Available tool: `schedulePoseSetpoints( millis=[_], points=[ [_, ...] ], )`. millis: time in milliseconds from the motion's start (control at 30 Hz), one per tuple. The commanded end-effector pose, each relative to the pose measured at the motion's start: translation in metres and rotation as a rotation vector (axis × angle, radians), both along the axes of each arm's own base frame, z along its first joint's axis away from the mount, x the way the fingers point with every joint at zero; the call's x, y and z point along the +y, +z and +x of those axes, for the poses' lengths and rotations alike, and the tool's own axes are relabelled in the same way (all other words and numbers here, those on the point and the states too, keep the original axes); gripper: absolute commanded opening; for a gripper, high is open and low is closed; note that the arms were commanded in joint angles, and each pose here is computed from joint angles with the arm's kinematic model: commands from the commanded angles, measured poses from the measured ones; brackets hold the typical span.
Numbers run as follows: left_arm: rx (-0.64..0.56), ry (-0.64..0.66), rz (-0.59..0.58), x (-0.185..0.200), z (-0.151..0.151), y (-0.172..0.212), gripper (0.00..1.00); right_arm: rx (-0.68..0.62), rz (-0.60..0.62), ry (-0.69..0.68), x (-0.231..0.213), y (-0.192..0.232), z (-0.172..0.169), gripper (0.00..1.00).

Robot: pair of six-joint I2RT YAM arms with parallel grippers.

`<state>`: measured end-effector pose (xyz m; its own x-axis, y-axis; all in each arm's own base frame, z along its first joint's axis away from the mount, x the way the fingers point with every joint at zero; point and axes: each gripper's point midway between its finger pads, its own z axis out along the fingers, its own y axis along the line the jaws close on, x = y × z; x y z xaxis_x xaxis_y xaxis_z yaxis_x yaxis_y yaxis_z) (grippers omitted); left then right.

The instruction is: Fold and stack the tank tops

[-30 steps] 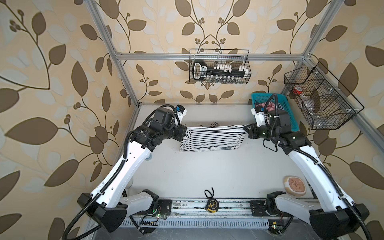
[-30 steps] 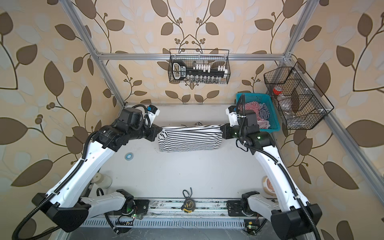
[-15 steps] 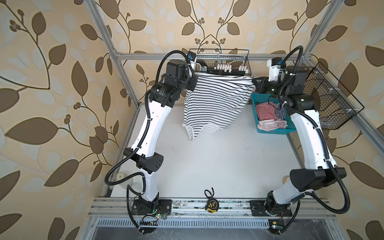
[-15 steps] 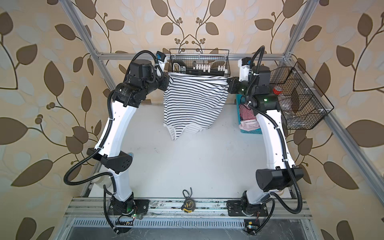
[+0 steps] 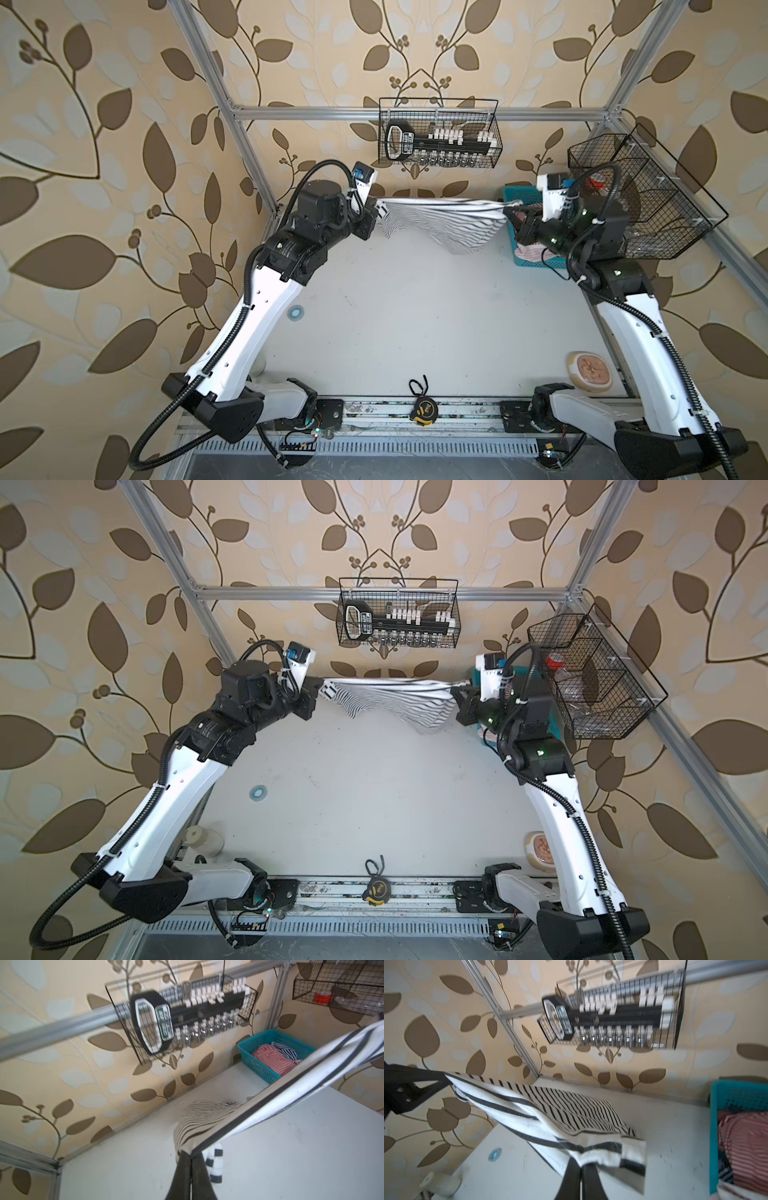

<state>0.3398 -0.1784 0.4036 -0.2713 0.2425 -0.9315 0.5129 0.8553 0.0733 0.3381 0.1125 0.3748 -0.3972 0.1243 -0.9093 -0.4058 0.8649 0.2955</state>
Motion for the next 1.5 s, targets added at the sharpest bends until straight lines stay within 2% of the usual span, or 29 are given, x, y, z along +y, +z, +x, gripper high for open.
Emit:
schedulePoseSetpoints(
  millis=[0,33,67,133,200,233,367,500,600,700,800,900,967,1033,1167,1300,1467],
  points=[
    [0.282,-0.045,0.016,-0.019,-0.032,-0.082,0.02,0.209,-0.102,0.02,0.011,-0.078,-0.029,0.0],
    [0.372,-0.06,0.05,-0.024,-0.047,-0.108,0.06,0.266,-0.12,0.038,0.019,-0.098,-0.042,0.0],
    [0.461,-0.066,0.088,-0.027,-0.063,-0.132,0.14,0.317,-0.129,0.062,0.027,-0.114,-0.055,0.07],
    [0.62,-0.076,0.146,-0.028,-0.096,-0.167,0.2,0.391,-0.143,0.103,0.04,-0.135,-0.079,0.19],
    [0.735,-0.08,0.169,-0.027,-0.124,-0.188,0.38,0.442,-0.166,0.126,0.048,-0.148,-0.1,0.47],
    [0.77,-0.082,0.175,-0.026,-0.137,-0.193,0.48,0.459,-0.182,0.129,0.049,-0.151,-0.108,0.53],
    [0.781,-0.096,0.132,-0.02,-0.162,-0.181,0.6,0.489,-0.218,0.092,0.038,-0.149,-0.12,0.65],
    [0.657,-0.11,0.083,-0.016,-0.158,-0.152,0.66,0.457,-0.255,0.04,0.028,-0.144,-0.111,0.66],
    [0.521,-0.071,0.066,-0.022,-0.129,-0.132,0.69,0.473,-0.224,0.031,0.032,-0.152,-0.095,0.58],
    [0.439,-0.011,0.104,-0.037,-0.085,-0.127,0.72,0.497,-0.14,0.049,0.044,-0.162,-0.073,0.49],
    [0.502,0.066,0.175,-0.051,-0.029,-0.151,0.72,0.522,-0.092,0.072,0.057,-0.172,-0.051,0.42],
    [0.629,0.163,0.186,-0.048,0.03,-0.186,0.65,0.564,-0.082,0.092,0.069,-0.185,-0.036,0.39],
    [0.713,0.229,0.182,-0.038,0.067,-0.21,0.61,0.586,-0.066,0.11,0.077,-0.193,-0.031,0.39],
    [0.746,0.271,0.179,-0.032,0.099,-0.226,0.57,0.612,-0.062,0.126,0.083,-0.203,-0.033,0.4],
    [0.745,0.305,0.16,-0.028,0.158,-0.242,0.53,0.682,-0.082,0.153,0.094,-0.233,-0.049,0.45],
    [0.723,0.265,0.127,-0.038,0.192,-0.255,0.53,0.777,-0.111,0.156,0.093,-0.27,-0.068,0.47],
    [0.718,0.204,0.075,-0.052,0.21,-0.281,0.53,0.863,-0.115,0.139,0.087,-0.304,-0.085,0.44]
  ],
)
